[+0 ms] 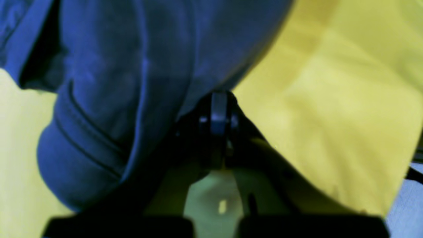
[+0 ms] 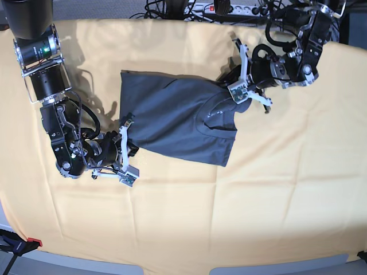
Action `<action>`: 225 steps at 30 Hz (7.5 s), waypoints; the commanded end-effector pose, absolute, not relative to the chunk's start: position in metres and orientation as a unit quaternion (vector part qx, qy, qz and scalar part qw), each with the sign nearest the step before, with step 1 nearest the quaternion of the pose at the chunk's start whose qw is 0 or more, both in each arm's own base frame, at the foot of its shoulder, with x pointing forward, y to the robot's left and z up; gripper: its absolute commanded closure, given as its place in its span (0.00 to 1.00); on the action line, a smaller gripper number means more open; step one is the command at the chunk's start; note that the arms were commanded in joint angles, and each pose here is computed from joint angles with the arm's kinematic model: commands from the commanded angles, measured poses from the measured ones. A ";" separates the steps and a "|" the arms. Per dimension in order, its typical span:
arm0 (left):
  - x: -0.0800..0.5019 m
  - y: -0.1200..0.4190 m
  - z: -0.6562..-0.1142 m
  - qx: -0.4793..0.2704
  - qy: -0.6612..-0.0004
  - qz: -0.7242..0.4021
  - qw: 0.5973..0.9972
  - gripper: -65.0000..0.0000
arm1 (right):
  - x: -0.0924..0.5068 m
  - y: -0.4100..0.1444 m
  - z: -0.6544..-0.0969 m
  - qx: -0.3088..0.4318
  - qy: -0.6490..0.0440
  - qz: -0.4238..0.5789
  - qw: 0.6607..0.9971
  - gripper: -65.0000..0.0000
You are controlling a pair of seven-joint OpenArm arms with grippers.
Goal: Fold the T-shirt properly
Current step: 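Grasp the shoulder edge with the left gripper and fold it toward the hem, then grasp the shirt's two sides with both grippers, then pull the sides inward with both grippers to square the folded shirt, then smooth the folded edge with the right gripper, then withdraw it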
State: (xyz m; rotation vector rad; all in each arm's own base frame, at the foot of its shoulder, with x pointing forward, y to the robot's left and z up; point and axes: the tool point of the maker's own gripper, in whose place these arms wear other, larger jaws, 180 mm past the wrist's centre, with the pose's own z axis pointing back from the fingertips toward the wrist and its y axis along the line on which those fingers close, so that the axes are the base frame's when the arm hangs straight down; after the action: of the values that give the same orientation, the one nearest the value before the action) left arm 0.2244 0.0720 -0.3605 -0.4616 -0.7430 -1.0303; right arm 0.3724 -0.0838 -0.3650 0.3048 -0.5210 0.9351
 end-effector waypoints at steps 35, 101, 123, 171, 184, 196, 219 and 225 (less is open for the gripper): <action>0.454 0.065 -0.303 -0.197 -0.477 -0.379 0.768 1.00 | 0.257 -0.122 -0.378 0.021 -0.259 0.391 0.883 1.00; 0.293 0.031 -0.303 -0.424 -0.388 -0.284 0.768 1.00 | 0.441 -0.021 -0.261 0.269 -0.480 0.334 0.765 1.00; 0.286 0.078 -0.313 -0.393 -0.406 -0.218 0.796 1.00 | 0.439 -0.071 -0.384 0.067 -0.448 0.299 0.840 1.00; 0.304 0.198 -0.280 -0.255 -0.421 -0.247 0.835 1.00 | 0.223 -0.086 -0.390 0.327 -0.237 0.258 0.878 1.00; 0.304 0.198 -0.280 -0.255 -0.421 -0.247 0.835 1.00 | 0.204 -0.047 -0.343 0.361 -0.279 0.302 0.837 1.00; 0.304 0.198 -0.279 -0.257 -0.421 -0.247 0.834 1.00 | 0.242 -0.090 -0.340 0.163 -0.354 0.302 0.870 1.00; 0.304 0.198 -0.279 -0.257 -0.421 -0.247 0.834 1.00 | 0.247 -0.064 -0.328 0.197 -0.400 0.296 0.845 1.00; 0.304 0.196 -0.277 -0.265 -0.424 -0.244 0.831 1.00 | 0.250 -0.071 -0.335 0.184 -0.393 0.277 0.857 1.00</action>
State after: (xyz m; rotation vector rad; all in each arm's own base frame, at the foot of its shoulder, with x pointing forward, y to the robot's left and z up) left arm 0.2971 0.1944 -0.2942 -0.5602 -0.8475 -0.4989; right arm 0.2443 -0.0729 -0.3455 0.3727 -0.7819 0.5777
